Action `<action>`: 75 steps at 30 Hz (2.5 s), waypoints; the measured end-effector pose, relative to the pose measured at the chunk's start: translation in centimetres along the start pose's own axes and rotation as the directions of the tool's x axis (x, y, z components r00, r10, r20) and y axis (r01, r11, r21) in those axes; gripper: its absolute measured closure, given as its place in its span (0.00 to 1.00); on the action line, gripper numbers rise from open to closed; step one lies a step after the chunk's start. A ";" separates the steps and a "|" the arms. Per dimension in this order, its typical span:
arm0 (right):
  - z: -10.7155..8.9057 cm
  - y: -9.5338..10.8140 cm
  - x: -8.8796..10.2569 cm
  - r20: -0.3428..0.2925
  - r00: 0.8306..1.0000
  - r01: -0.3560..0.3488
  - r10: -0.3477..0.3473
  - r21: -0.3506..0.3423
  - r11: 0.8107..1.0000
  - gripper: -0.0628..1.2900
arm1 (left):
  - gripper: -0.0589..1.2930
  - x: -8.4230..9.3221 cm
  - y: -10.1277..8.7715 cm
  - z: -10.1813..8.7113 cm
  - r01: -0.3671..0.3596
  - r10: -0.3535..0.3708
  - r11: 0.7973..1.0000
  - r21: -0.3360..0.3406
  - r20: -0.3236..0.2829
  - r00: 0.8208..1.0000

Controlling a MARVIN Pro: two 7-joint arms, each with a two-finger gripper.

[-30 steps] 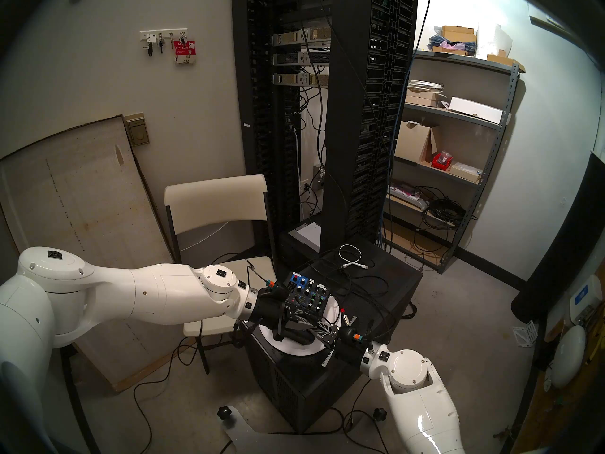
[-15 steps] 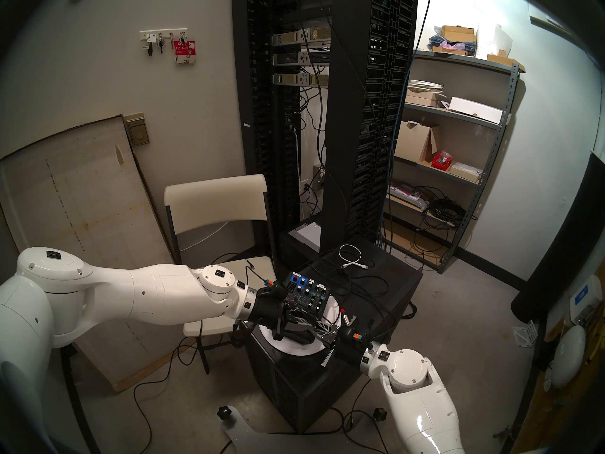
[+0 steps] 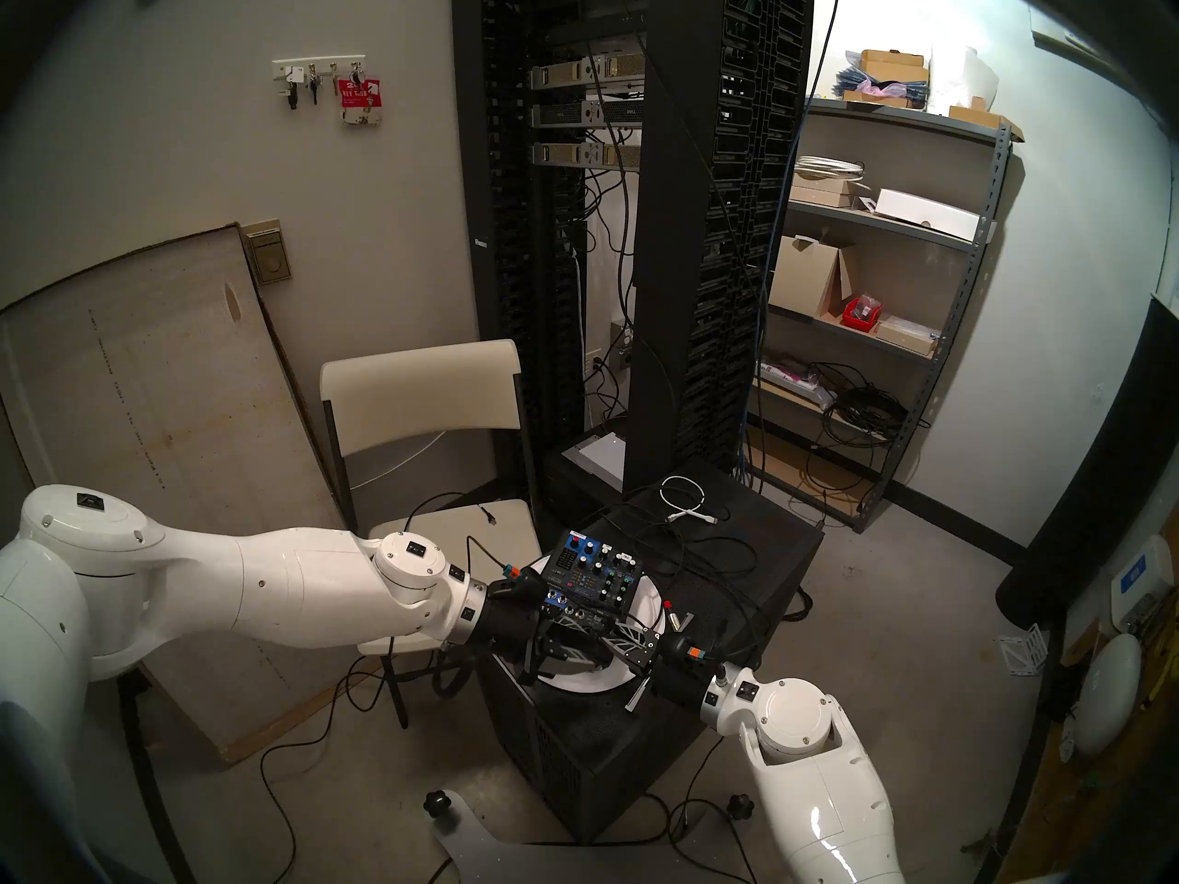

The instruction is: Insert aux cable

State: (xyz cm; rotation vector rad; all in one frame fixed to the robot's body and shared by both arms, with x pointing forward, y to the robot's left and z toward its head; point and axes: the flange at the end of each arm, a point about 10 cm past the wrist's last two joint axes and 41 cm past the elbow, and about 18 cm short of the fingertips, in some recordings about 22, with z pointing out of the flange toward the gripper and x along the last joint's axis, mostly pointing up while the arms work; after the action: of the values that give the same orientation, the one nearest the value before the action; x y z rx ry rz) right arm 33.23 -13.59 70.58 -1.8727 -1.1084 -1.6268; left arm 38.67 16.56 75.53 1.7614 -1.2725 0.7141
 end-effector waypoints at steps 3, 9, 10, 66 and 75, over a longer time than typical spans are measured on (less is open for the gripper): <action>0.0 0.0 0.0 0.000 1.000 0.000 0.000 0.000 1.000 0.96 | 0.51 -0.3 0.0 -0.4 0.010 -0.010 1.000 0.006 0.003 1.000; 0.0 0.0 0.0 -0.001 1.000 -0.001 0.001 -0.001 1.000 0.96 | 0.31 -0.3 0.1 -0.9 0.015 -0.014 1.000 0.012 -0.006 1.000; 0.0 0.0 0.0 -0.001 1.000 -0.001 0.001 -0.001 1.000 0.96 | 0.31 -0.3 0.2 -1.0 0.014 -0.014 1.000 0.013 -0.008 1.000; 0.3 0.1 0.3 -0.006 1.000 -0.006 0.006 -0.006 1.000 0.96 | 0.24 5.9 2.4 -10.7 -0.194 0.199 0.953 0.231 0.004 0.980; 0.2 0.1 0.3 -0.002 1.000 -0.020 0.020 -0.001 1.000 0.96 | 0.24 5.8 2.3 -10.5 -0.188 0.193 0.955 0.230 0.003 0.981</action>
State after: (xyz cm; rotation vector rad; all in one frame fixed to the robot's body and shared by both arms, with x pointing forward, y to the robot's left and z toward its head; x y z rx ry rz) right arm 33.47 -13.39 70.86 -1.8765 -1.0855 -1.6181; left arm 38.64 22.61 86.17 1.8239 -1.4060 1.0218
